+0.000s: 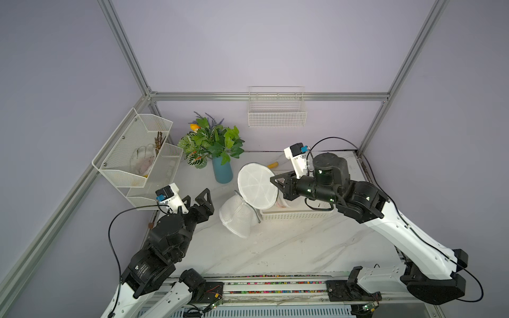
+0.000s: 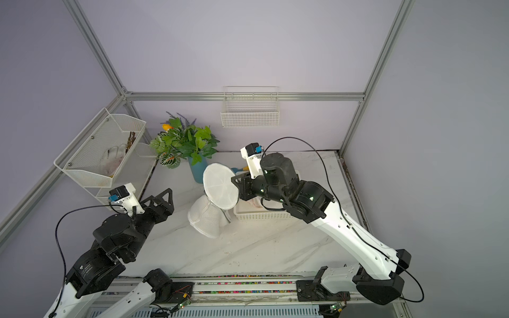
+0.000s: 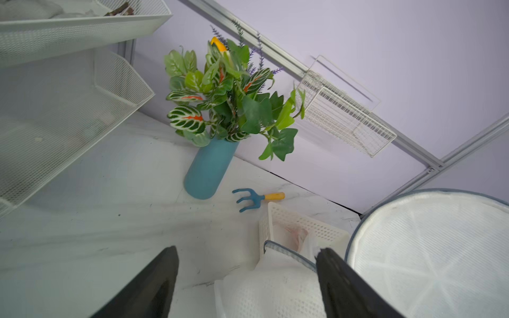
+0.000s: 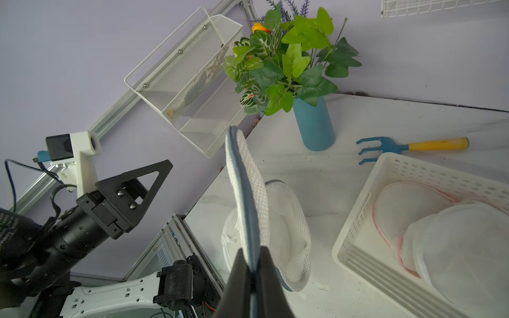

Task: Turn the laundry bag inside out
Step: Turn over the laundry bag.

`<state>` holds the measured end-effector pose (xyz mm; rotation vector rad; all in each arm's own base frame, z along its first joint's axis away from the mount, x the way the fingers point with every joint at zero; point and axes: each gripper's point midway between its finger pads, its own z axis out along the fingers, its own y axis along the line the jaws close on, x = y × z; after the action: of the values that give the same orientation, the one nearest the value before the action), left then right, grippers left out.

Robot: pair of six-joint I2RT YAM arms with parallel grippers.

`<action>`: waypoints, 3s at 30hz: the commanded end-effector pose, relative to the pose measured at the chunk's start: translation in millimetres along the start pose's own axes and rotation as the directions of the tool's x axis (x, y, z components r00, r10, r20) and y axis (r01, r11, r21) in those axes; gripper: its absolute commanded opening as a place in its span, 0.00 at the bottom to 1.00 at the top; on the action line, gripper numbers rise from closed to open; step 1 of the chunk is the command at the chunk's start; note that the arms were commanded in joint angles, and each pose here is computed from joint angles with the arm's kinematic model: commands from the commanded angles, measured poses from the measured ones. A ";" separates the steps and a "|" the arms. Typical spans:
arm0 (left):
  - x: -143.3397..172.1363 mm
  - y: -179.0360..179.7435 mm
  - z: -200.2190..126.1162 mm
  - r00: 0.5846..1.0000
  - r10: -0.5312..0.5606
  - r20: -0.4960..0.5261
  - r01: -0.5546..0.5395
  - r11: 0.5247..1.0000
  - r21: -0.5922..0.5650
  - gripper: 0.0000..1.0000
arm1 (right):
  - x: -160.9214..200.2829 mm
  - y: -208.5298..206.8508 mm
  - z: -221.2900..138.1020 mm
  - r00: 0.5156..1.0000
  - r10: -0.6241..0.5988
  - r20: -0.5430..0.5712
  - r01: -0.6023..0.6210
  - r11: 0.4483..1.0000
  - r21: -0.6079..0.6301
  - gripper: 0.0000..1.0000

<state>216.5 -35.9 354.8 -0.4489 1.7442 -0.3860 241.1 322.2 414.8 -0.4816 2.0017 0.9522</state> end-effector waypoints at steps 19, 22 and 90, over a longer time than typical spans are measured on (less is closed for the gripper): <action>44.9 20.9 -2.4 0.957 -0.154 -0.246 0.108 0.976 -0.190 0.85 | 94.3 19.3 66.0 0.797 -0.603 0.045 0.603 0.798 0.008 0.00; 49.2 20.0 1.0 0.954 -0.135 -0.268 0.082 0.976 -0.201 0.90 | 122.7 27.9 65.7 0.731 -0.679 0.070 0.683 0.728 -0.067 0.00; 142.5 -74.6 80.8 0.938 -0.077 -0.339 0.258 0.807 0.531 0.00 | 121.3 -57.1 51.4 1.000 -0.011 -0.029 0.015 0.993 0.121 1.00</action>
<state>278.0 -158.0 210.2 -0.2235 1.8847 -1.0197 241.9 313.0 289.5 -0.4099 1.9740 0.7183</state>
